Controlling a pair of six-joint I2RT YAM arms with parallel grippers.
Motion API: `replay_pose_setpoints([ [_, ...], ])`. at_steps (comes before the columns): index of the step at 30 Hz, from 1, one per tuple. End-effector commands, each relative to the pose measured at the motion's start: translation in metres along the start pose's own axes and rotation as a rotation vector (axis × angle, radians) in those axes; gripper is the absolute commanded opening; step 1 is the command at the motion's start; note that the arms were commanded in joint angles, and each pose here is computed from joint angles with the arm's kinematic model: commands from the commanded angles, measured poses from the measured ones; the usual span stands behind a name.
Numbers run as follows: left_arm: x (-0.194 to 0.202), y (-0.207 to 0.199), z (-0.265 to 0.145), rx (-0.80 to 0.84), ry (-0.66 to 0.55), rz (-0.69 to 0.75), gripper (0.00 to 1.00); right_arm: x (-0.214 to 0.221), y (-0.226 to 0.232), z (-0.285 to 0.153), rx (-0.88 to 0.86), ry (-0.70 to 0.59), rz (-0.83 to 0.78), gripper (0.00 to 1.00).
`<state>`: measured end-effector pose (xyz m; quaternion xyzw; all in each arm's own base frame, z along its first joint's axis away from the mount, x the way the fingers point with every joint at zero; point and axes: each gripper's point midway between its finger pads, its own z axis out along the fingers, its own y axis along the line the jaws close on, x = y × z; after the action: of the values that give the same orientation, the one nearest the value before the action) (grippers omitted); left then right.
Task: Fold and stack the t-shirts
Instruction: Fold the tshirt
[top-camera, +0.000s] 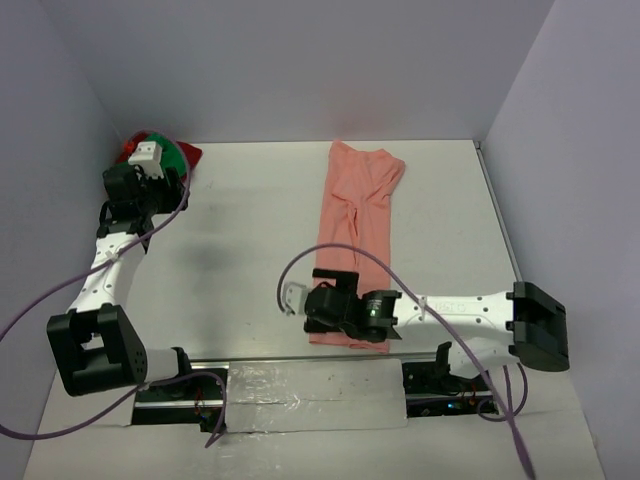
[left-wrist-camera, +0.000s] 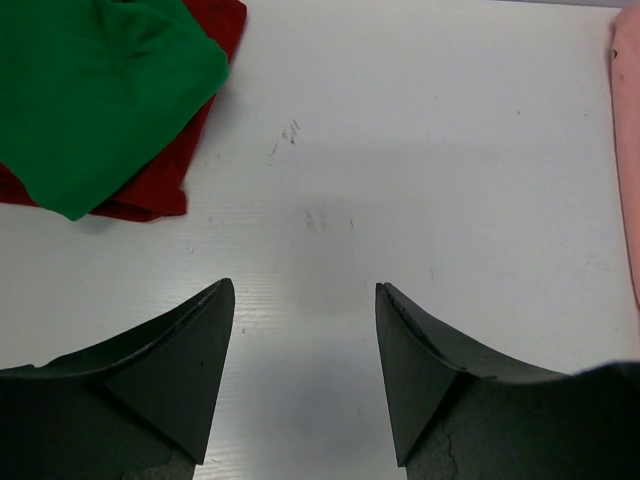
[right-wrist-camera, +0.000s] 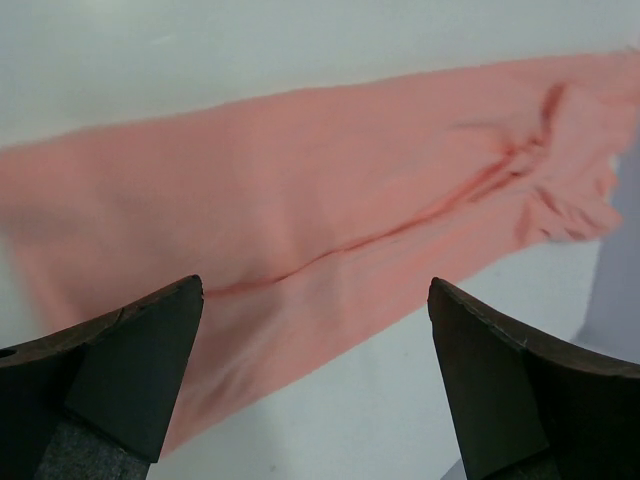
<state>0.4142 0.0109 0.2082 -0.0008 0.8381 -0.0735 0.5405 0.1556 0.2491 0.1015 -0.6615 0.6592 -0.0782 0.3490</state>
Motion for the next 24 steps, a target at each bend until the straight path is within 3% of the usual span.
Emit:
replay_pose_setpoints([
  [1,-0.024,-0.002,-0.011,0.027,-0.135,0.028,0.67,-0.010,-0.101,0.013,0.409,-0.037,0.253,1.00],
  [4,-0.028,-0.012,-0.018,0.078,-0.173,0.038,0.66,0.004,-0.152,0.021,0.497,-0.076,0.432,1.00],
  [7,-0.029,-0.020,-0.019,0.120,-0.158,0.040,0.65,0.011,-0.179,0.011,0.527,-0.090,0.435,1.00],
  [11,-0.025,-0.024,-0.021,0.143,-0.155,0.042,0.65,0.007,-0.175,0.010,0.373,-0.109,0.479,1.00],
  [17,-0.017,-0.024,-0.021,0.142,-0.144,0.044,0.65,0.016,-0.110,0.002,0.283,-0.058,0.253,1.00],
  [24,-0.014,-0.022,-0.016,0.144,-0.117,0.047,0.64,0.035,-0.012,-0.006,-0.081,0.092,0.086,1.00],
])
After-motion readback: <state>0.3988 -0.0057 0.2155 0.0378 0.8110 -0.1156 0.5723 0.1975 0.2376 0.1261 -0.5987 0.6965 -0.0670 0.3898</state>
